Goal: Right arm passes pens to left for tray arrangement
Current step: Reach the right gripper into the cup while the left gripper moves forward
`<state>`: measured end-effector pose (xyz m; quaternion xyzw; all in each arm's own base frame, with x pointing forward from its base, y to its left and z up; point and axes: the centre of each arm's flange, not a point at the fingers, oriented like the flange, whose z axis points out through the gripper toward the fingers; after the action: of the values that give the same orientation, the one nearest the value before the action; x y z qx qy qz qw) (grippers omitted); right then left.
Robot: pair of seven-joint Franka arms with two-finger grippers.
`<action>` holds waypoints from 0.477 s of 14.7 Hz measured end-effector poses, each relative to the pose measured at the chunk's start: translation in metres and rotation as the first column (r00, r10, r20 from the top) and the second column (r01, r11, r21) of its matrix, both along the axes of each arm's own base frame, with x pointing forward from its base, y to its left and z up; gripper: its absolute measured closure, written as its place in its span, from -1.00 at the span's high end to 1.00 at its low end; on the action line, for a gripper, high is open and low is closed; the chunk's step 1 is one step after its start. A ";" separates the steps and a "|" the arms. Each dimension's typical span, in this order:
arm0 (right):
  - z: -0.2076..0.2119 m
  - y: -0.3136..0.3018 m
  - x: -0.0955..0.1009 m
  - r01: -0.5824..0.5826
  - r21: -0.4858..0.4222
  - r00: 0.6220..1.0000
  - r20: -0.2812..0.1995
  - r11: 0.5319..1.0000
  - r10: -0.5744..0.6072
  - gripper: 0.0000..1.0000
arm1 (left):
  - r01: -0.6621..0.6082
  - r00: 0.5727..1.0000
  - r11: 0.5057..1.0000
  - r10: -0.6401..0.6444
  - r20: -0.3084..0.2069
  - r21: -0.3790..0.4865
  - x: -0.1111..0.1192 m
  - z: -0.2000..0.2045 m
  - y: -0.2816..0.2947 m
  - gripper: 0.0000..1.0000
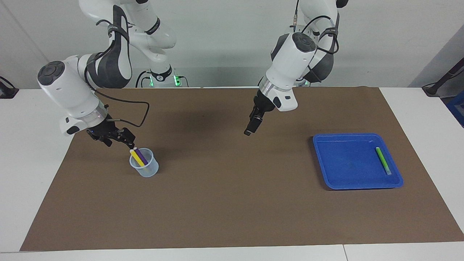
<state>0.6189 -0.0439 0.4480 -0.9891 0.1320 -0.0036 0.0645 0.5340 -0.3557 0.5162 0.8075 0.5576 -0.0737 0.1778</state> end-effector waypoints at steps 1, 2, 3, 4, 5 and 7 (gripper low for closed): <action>-0.008 -0.005 0.001 0.022 0.004 1.000 -0.002 1.000 -0.022 1.00 | -0.022 1.000 1.000 0.022 -0.010 -0.003 -0.003 0.000 -0.005 1.00; -0.019 -0.010 0.001 0.039 0.005 0.999 0.003 0.999 -0.039 1.00 | -0.038 0.999 0.999 0.038 -0.019 -0.005 -0.006 -0.003 -0.009 1.00; -0.031 -0.012 -0.001 0.052 0.004 0.999 0.003 0.999 -0.052 0.99 | -0.047 0.999 0.999 0.047 -0.021 -0.006 -0.009 -0.007 -0.012 1.00; -0.041 -0.011 -0.003 0.070 0.004 0.998 -0.004 0.998 -0.070 0.95 | -0.051 0.999 0.999 0.051 -0.017 -0.007 -0.012 -0.013 -0.015 1.00; -0.047 -0.009 -0.005 0.087 0.004 0.996 -0.013 0.996 -0.087 0.94 | -0.052 0.999 0.999 0.052 -0.012 -0.009 -0.015 -0.020 -0.018 1.00; -0.054 -0.004 -0.008 0.104 0.006 0.994 -0.030 0.995 -0.104 0.85 | -0.053 0.999 0.999 0.053 -0.009 -0.007 -0.020 -0.028 -0.020 1.00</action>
<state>0.6110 -0.0482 0.3941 -0.9806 0.1845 0.0081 0.0661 0.5141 -0.3753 0.4883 0.7915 0.5793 -0.0746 0.1802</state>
